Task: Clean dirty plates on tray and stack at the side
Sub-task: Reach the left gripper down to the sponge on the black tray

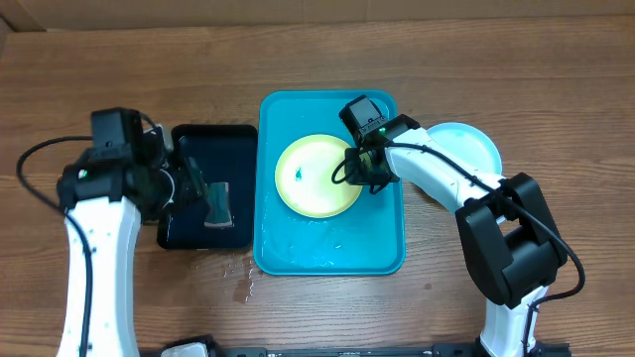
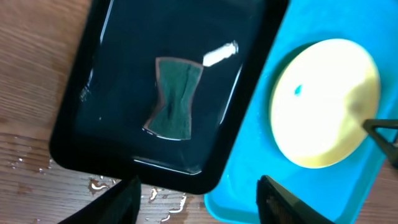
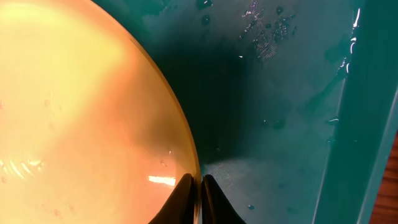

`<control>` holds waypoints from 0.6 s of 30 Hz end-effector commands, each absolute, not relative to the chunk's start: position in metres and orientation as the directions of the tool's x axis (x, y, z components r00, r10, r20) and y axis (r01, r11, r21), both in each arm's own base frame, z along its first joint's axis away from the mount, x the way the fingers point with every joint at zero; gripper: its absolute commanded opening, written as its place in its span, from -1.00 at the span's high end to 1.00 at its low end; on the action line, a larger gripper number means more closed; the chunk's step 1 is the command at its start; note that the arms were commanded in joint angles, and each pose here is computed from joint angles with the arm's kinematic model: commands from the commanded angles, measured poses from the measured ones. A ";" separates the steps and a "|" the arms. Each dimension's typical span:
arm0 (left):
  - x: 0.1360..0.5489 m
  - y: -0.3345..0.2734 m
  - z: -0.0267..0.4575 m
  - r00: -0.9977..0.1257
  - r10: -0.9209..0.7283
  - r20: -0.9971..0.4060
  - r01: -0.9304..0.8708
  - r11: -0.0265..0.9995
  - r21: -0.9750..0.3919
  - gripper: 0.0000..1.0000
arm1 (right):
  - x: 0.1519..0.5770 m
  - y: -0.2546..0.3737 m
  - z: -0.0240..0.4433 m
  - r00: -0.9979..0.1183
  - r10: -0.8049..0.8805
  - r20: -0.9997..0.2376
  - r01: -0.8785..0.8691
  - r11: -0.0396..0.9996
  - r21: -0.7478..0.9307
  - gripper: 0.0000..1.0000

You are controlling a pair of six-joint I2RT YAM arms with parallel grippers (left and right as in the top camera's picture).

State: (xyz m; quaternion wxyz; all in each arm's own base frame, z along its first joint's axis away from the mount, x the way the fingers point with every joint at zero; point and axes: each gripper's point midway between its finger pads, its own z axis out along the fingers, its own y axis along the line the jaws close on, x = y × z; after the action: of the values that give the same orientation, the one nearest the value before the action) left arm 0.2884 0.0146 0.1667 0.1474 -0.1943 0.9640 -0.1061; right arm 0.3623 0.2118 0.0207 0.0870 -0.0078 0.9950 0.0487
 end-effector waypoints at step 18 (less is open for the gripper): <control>0.319 0.015 0.088 -0.930 -0.343 -0.136 -0.339 0.939 -0.049 0.12 | 0.361 0.211 0.017 -0.986 -0.003 -0.164 -0.020 0.995 0.099 0.85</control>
State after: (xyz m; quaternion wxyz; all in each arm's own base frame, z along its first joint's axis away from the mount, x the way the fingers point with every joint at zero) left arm 0.3203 0.0136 0.0997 0.0849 -0.1706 0.9808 -0.0424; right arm 0.3622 0.2119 0.0207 0.0868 -0.0078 0.9950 0.0490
